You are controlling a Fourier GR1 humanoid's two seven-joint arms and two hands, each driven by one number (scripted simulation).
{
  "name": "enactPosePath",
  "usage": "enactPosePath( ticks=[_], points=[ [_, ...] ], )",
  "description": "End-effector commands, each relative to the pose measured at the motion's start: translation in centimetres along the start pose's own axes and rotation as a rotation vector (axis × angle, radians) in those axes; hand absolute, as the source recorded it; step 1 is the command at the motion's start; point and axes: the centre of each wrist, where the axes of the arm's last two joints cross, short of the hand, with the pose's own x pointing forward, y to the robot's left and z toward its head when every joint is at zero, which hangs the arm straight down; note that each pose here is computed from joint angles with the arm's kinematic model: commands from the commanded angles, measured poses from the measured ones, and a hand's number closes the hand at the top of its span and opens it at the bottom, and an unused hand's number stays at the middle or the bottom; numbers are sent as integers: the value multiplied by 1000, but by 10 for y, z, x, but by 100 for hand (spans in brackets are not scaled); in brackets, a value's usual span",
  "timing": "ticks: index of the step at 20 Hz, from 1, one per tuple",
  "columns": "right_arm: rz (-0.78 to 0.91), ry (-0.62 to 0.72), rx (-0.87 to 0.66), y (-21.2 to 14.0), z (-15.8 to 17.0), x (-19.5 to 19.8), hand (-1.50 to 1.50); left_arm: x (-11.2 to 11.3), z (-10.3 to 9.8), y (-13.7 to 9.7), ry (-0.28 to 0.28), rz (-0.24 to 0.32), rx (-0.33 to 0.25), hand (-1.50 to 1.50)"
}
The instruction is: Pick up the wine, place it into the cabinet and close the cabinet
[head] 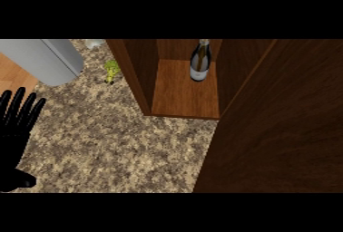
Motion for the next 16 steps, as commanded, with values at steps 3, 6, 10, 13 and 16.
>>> enactPosePath(
  ticks=[3,6,10,13,16],
  points=[
    [-183,-53,129,30,-43,17,150,3,-1,9,21,-10,3,-150],
    [-187,-57,101,45,-90,19,150,10,-1,11,17,0,7,-150],
    [-178,-52,75,57,-148,34,150,7,4,16,1,1,12,-150],
    [-175,-35,39,50,-186,44,150,1,1,19,16,4,33,-150],
    [-194,-1,55,44,-208,50,150,6,9,34,11,-2,58,-150]
  ],
)
